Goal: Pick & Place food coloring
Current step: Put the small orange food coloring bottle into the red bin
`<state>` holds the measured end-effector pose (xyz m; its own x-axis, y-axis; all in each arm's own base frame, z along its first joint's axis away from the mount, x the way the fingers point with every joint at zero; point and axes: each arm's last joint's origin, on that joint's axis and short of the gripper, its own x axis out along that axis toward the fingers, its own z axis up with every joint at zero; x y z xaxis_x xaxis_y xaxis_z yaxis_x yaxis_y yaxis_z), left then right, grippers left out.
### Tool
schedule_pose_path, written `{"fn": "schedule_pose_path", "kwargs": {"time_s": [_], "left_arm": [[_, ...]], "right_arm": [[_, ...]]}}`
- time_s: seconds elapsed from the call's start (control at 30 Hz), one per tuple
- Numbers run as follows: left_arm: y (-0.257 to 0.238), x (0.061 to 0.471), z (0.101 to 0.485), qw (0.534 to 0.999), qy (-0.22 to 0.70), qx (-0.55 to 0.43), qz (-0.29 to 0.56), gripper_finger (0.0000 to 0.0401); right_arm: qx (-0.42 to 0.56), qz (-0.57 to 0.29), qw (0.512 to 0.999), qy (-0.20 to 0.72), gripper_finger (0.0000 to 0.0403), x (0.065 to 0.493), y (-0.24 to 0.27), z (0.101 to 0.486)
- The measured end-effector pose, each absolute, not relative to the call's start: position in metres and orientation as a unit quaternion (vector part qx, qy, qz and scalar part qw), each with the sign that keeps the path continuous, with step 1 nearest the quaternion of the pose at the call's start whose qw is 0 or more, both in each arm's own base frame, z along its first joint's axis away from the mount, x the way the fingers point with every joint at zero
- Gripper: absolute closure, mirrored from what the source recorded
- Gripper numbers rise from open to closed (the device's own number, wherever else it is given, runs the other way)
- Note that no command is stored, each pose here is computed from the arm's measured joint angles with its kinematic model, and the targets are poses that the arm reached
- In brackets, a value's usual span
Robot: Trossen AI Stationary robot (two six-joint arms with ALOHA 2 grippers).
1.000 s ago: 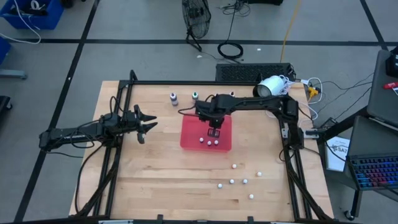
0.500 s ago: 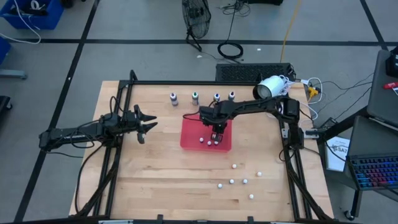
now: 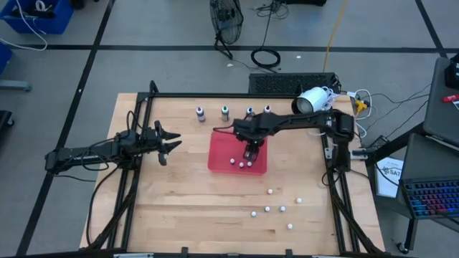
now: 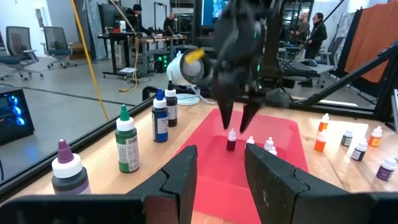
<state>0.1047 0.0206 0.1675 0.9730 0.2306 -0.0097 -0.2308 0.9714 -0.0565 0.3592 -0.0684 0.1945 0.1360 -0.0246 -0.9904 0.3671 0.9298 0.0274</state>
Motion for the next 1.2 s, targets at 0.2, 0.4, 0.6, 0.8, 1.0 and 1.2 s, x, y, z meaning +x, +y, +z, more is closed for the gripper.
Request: {"fn": "schedule_pose_path", "kwargs": {"time_s": [0.2,0.4,0.6,0.8,1.0,1.2], "left_arm": [[0.021,0.105,0.167,0.993,0.002,-0.029,0.116,0.0265],[0.021,0.105,0.167,0.993,0.002,-0.029,0.116,0.0265],[0.021,0.105,0.167,0.993,0.002,-0.029,0.116,0.0265],[0.021,0.105,0.167,0.993,0.001,-0.029,0.116,0.0265],[0.021,0.105,0.167,0.993,0.002,-0.029,0.116,0.0265],[0.021,0.105,0.167,0.993,0.001,-0.029,0.116,0.0265]], "right_arm": [[0.181,-0.167,0.740,0.626,0.0257,0.328,-0.049,0.249],[0.238,-0.185,0.724,0.621,0.0257,0.284,0.001,0.288],[0.304,-0.222,0.694,0.614,0.0257,0.238,0.056,0.282],[0.347,-0.292,0.626,0.634,0.0257,0.201,0.096,0.251],[0.379,-0.307,0.592,0.642,0.0257,0.187,0.117,0.220],[0.410,-0.291,0.586,0.635,0.0257,0.181,0.127,0.197]]}}
